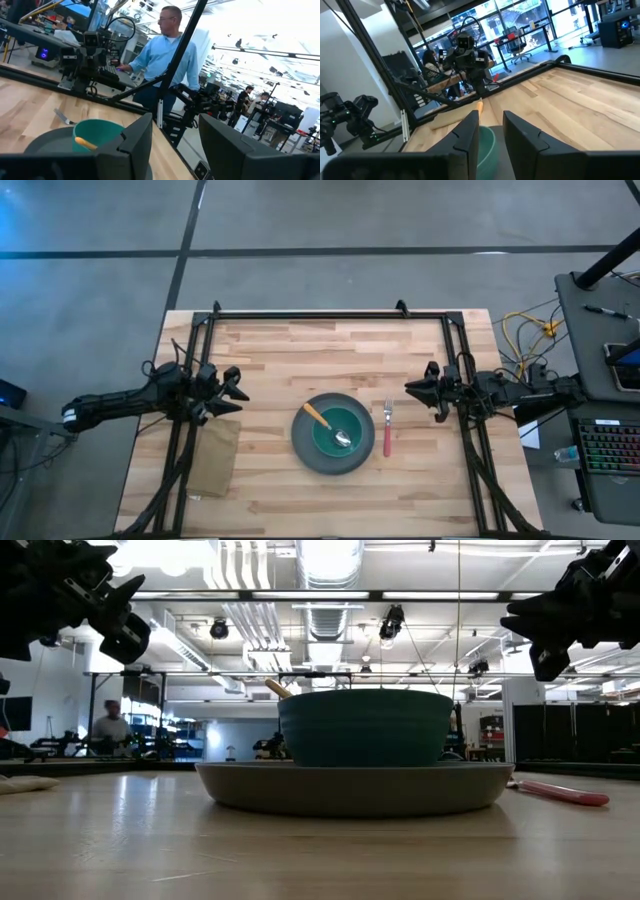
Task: Set table place
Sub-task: Return to Home Position
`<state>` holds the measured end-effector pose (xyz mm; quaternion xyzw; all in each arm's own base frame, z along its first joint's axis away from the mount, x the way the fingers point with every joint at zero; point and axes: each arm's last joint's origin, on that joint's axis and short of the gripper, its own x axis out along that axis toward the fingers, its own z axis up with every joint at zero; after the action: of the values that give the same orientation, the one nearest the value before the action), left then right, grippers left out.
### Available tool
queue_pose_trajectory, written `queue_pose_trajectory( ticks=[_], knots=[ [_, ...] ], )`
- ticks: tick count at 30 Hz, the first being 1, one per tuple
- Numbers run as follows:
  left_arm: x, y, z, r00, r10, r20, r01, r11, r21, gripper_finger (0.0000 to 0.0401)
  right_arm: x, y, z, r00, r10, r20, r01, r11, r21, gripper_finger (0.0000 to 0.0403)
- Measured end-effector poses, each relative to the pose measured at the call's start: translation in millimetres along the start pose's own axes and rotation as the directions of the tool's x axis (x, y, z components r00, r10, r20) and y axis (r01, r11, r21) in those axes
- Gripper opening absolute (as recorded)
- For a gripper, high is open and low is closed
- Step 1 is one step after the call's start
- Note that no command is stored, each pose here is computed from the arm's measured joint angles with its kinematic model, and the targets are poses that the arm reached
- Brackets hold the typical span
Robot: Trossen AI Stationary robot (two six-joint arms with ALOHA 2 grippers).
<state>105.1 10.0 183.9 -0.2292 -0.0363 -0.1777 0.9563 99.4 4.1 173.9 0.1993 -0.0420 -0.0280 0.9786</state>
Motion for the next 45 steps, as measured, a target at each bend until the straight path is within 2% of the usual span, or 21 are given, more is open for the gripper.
queue_pose_trajectory(
  ticks=[10,21,31,45],
  knots=[
    [0.1,0.0,0.0,1.000,0.000,0.000,0.000,1.000,0.000,0.0148,0.0,0.0,0.0,1.000,0.000,0.000,0.000,1.000,0.000,0.0073],
    [0.0,0.0,0.0,1.000,0.000,0.000,0.000,1.000,0.000,0.0148,0.0,0.0,0.0,1.000,0.000,0.000,0.000,1.000,0.000,0.0084],
    [0.0,-0.1,0.1,1.000,-0.001,0.001,0.001,1.000,0.001,0.0148,0.1,0.0,-0.1,1.000,-0.001,-0.001,0.001,1.000,0.000,0.0073],
    [0.1,0.1,-0.1,1.000,0.000,-0.001,0.000,1.000,-0.001,0.0148,0.1,0.0,-0.1,1.000,0.000,-0.001,0.000,1.000,0.000,0.0079]
  ],
)
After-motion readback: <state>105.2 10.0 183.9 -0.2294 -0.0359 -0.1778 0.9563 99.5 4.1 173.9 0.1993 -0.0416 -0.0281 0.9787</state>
